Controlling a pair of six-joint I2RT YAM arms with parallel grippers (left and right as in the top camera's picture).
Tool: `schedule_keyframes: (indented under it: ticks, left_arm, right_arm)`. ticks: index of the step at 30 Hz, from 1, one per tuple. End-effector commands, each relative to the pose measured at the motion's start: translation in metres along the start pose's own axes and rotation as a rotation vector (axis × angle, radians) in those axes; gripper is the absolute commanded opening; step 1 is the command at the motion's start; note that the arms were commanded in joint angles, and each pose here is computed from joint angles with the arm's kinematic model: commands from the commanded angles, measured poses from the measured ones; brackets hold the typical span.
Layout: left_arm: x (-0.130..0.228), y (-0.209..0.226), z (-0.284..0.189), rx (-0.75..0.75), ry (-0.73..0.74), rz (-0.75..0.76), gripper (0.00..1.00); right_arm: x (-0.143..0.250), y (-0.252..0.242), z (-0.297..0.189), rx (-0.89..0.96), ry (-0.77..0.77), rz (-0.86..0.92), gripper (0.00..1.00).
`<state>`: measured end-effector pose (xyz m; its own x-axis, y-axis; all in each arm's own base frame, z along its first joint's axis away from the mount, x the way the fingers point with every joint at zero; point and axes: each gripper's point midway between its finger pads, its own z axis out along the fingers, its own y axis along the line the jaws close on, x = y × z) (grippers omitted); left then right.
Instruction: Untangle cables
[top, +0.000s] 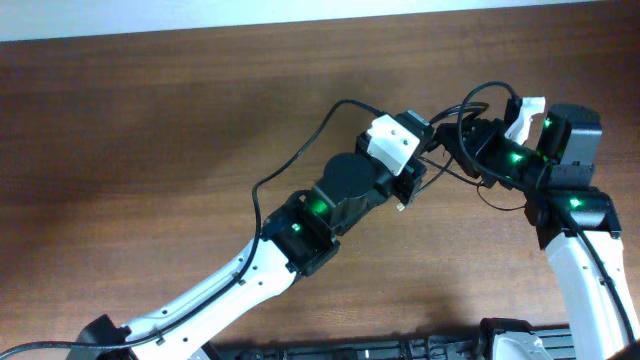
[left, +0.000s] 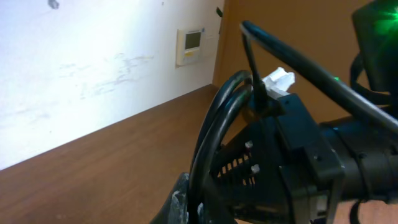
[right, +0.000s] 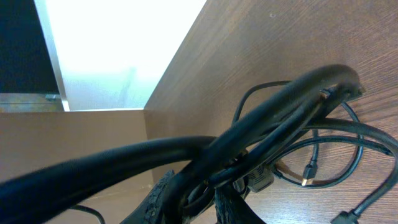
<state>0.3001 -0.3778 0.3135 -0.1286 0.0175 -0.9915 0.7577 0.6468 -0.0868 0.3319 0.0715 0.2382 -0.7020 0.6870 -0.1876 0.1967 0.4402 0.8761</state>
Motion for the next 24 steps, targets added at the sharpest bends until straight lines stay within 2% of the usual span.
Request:
schedule_keyframes:
  ticks: [1, 3, 5, 9, 11, 13, 15, 17, 22, 24]
  left_arm:
    - [-0.012, -0.014, -0.002, 0.059, -0.032, 0.033, 0.0]
    - [-0.01, -0.002, -0.001, -0.003, -0.027, 0.032, 0.0]
    - [-0.005, 0.021, -0.003, -0.133, -0.007, 0.033, 0.0]
    - [-0.004, 0.026, -0.004, -0.163, -0.004, 0.034, 0.0]
    - [-0.004, 0.03, -0.004, -0.19, -0.006, 0.034, 0.0]
    - [-0.005, 0.047, -0.008, -0.287, -0.013, 0.016, 0.0]
    - [-0.001, 0.083, -0.024, -0.515, -0.021, -0.06, 0.0]
    - [0.0, 0.095, -0.031, -0.599, -0.023, -0.057, 0.0]
    - [0.0, 0.1, -0.033, -0.614, -0.022, -0.056, 0.0]
    - [0.001, 0.106, -0.034, -0.629, -0.015, -0.055, 0.0]
  right_arm:
    - [-0.002, 0.005, -0.003, 0.002, -0.019, -0.025, 0.04]
    - [0.001, 0.006, -0.003, -0.008, -0.003, -0.024, 0.04]
    - [0.005, 0.012, -0.003, -0.037, 0.021, -0.059, 0.04]
    - [0.003, 0.011, -0.003, -0.033, 0.014, -0.061, 0.04]
    - [0.006, 0.013, -0.003, -0.043, 0.026, -0.061, 0.2]
    - [0.011, 0.017, -0.004, -0.067, 0.057, -0.062, 0.29]
    - [0.014, 0.021, -0.005, -0.09, 0.074, -0.106, 0.4]
    - [0.018, 0.031, -0.007, -0.127, 0.096, -0.156, 0.45]
    - [0.028, 0.053, -0.017, -0.216, 0.147, -0.251, 0.48]
    - [0.033, 0.064, -0.023, -0.259, 0.164, -0.312, 0.55]
